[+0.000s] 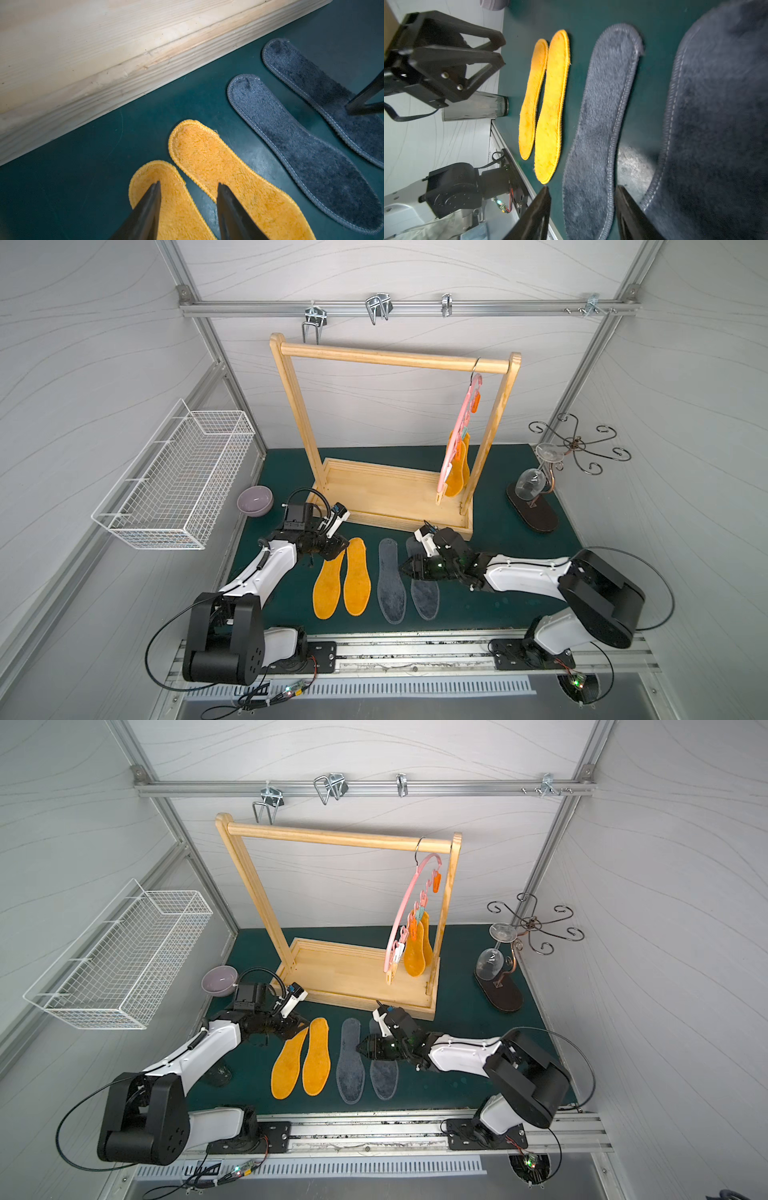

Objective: Take the shoe insoles off the hanger
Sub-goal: Place the insole at the center of the board.

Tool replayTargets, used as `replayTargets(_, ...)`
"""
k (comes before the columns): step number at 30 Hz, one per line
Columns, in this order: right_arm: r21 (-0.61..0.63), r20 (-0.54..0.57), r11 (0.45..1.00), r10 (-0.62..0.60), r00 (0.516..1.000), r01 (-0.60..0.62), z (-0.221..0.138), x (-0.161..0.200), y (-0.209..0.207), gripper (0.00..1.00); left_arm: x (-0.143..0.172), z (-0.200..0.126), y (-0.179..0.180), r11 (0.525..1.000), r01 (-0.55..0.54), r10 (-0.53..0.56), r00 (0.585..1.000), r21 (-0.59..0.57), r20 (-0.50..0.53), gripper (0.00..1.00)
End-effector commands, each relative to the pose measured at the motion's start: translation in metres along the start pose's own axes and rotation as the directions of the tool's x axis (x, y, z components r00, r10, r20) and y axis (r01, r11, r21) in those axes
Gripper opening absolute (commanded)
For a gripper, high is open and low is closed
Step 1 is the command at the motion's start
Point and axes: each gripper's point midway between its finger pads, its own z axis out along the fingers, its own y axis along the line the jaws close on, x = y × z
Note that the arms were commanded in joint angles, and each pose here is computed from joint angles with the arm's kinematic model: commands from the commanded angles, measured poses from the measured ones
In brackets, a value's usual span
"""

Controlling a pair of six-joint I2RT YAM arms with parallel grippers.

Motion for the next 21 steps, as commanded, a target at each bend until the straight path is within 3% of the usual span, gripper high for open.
replayTargets(1, 0.142, 0.042, 0.985, -0.108, 0.993, 0.101, -0.022, -0.008, -0.019, 0.55, -0.013, -0.004, 0.0, 0.999, -0.034, 0.034, 0.998, -0.001, 0.05, 0.49)
replayTargets(6, 0.244, 0.119, 0.95, -0.229, 0.966, 0.195, -0.056, -0.022, -0.022, 0.63, -0.012, -0.004, 0.0, 1.0, -0.031, 0.031, 0.998, -0.003, 0.05, 0.49)
replayTargets(11, 0.387, 0.17, 0.901, -0.278, 0.945, 0.196, -0.086, -0.03, -0.042, 0.81, -0.031, -0.019, 0.0, 1.0, -0.015, 0.016, 0.996, -0.014, 0.089, 0.51)
replayTargets(15, 0.44, 0.239, 0.879, -0.314, 0.919, 0.186, -0.11, -0.044, -0.051, 0.83, -0.043, -0.027, -0.003, 1.0, -0.029, 0.029, 0.993, 0.0, 0.11, 0.51)
replayTargets(19, 0.51, 0.358, 0.86, -0.232, 0.904, 0.019, -0.145, -0.059, -0.071, 0.99, -0.057, -0.04, -0.005, 1.0, -0.013, 0.013, 0.994, 0.006, 0.108, 0.52)
replayTargets(21, 0.519, 0.407, 0.853, -0.188, 0.894, -0.057, -0.161, -0.065, -0.077, 0.99, -0.07, -0.056, -0.012, 0.999, 0.015, -0.019, 0.994, 0.036, 0.111, 0.52)
